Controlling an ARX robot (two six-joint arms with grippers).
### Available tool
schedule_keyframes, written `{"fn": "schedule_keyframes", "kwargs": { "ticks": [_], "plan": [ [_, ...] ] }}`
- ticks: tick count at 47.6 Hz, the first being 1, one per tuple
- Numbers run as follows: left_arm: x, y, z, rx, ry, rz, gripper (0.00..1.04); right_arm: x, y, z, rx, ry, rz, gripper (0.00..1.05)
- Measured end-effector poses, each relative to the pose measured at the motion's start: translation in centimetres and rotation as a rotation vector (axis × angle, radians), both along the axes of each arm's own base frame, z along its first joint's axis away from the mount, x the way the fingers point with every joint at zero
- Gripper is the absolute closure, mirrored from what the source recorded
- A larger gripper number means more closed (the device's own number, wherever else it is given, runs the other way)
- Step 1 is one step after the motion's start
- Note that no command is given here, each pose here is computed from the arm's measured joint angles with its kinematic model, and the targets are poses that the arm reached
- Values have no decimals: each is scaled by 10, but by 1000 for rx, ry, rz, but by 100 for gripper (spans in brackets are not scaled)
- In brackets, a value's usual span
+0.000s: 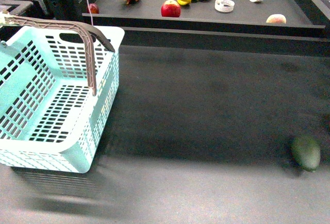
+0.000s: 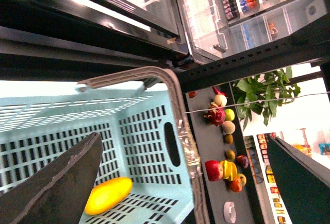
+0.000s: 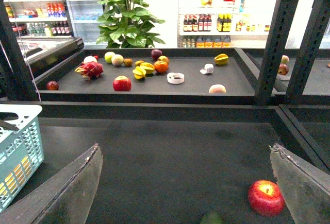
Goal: Pick mango with right arm and hold basket with left
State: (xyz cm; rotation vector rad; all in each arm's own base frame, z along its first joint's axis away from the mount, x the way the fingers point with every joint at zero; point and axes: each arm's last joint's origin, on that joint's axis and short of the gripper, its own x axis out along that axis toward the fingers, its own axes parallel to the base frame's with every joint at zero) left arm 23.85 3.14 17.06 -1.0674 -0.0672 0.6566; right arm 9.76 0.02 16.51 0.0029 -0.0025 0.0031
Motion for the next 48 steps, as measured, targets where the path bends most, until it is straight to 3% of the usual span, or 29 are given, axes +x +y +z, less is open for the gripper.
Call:
{"fn": "schedule_keyframes", "kwargs": {
  "ticks": [9,20,22,24,25,28,30,32,37,41,48],
  "plan": [
    [-43,10,-11,-7,59,41,6,0,0,0,0,0,0,8],
    [-47,12,-8,-2,44,38,6,0,0,0,0,0,0,8],
    [-47,14,-12,41,29,-101,12,0,0,0,0,0,0,8],
    [-52,12,-16,251,-1,-358,22,0,0,0,0,0,0,8],
    [-55,9,-17,313,-19,-430,26,0,0,0,0,0,-1,8],
    [-63,-3,-9,683,-33,-637,42,0,0,0,0,1,1,8],
    [-68,-6,-7,858,3,-648,53,0,0,0,0,0,1,8],
    [-72,-8,-7,912,26,-645,60,0,0,0,0,0,-1,8],
    [-80,-13,-9,996,61,-657,78,0,0,0,0,0,-2,8],
    [-88,-18,-8,1031,71,-658,99,0,0,0,0,0,0,8],
    [-97,-29,-4,1050,64,-649,101,0,0,0,0,0,-1,8]
  ]
}}
